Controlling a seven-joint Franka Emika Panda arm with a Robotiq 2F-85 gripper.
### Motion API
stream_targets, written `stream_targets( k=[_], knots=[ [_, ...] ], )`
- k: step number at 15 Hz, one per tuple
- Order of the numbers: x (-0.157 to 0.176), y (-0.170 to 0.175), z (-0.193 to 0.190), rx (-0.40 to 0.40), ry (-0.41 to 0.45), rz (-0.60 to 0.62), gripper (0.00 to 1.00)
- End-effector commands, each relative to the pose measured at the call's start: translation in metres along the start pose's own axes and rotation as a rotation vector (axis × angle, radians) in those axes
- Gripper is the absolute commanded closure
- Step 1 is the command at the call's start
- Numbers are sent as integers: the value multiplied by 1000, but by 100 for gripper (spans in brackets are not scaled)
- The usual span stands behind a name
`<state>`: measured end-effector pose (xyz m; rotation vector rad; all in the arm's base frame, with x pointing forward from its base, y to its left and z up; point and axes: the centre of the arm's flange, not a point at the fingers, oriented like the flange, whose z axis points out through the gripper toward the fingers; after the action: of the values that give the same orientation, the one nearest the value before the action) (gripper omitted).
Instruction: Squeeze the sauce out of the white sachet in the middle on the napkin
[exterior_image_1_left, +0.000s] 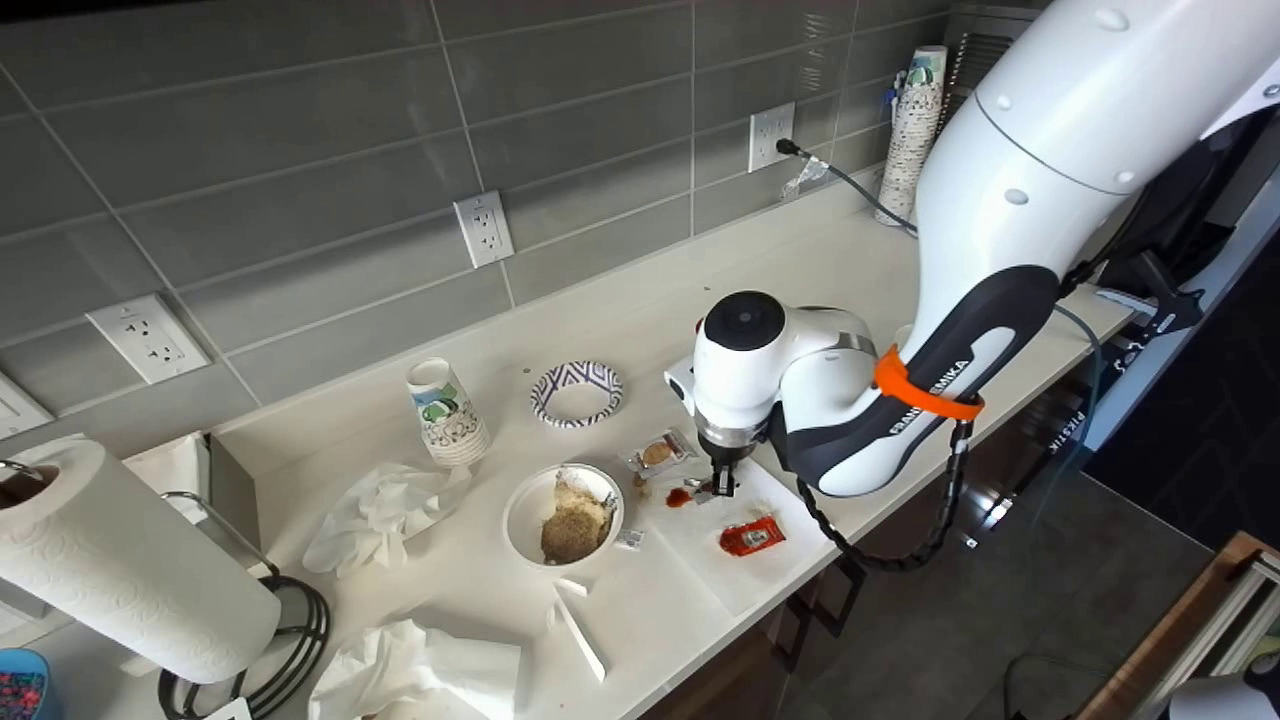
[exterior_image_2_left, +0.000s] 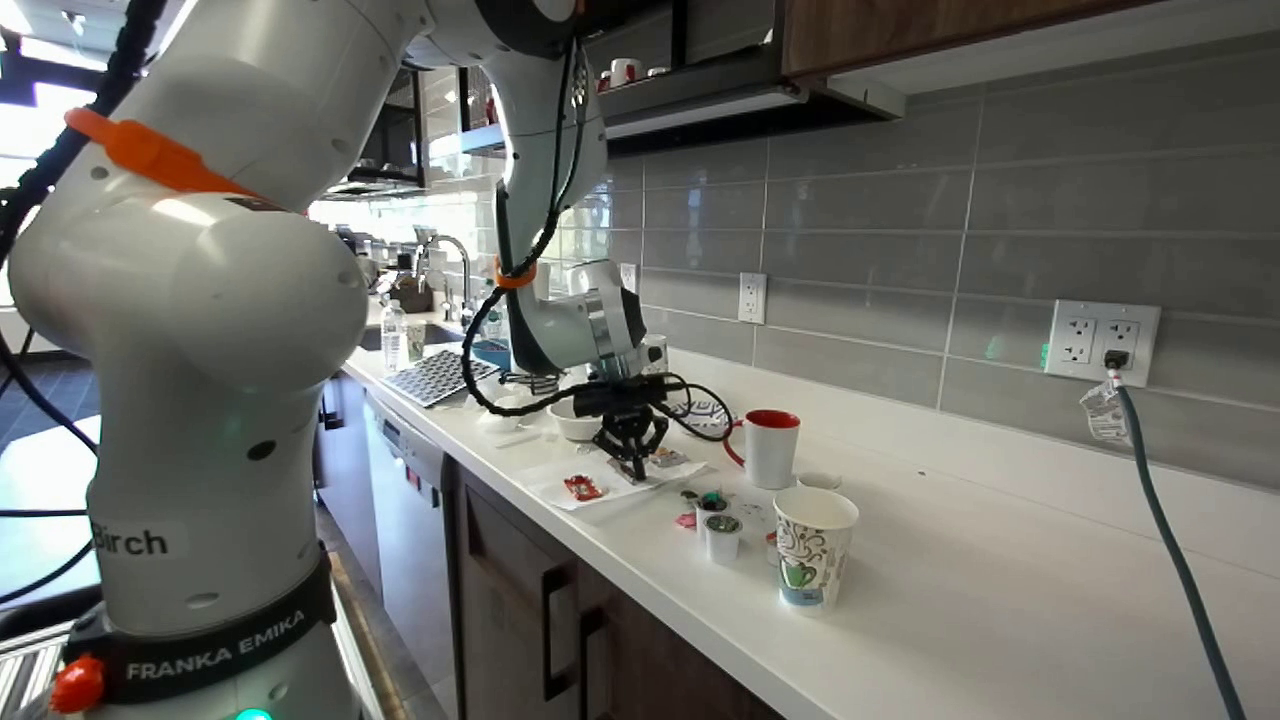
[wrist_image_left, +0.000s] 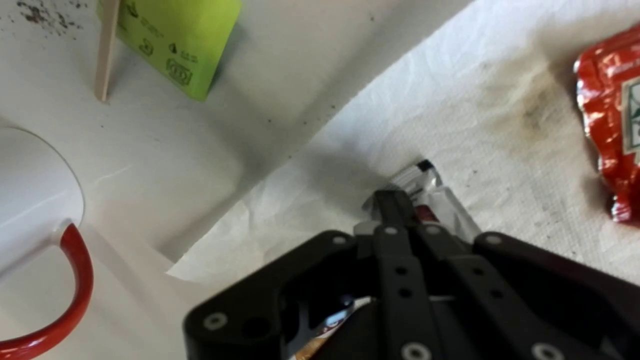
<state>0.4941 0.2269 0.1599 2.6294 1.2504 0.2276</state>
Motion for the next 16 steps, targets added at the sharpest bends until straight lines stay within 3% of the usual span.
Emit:
stream_targets(
  k=[1, 12, 16],
  knots=[
    [-3, -9, 15, 7, 5, 5, 100],
    [1, -7, -33, -59, -27, -15, 100],
    [6, -15, -42, -28, -19, -27, 100]
  ],
)
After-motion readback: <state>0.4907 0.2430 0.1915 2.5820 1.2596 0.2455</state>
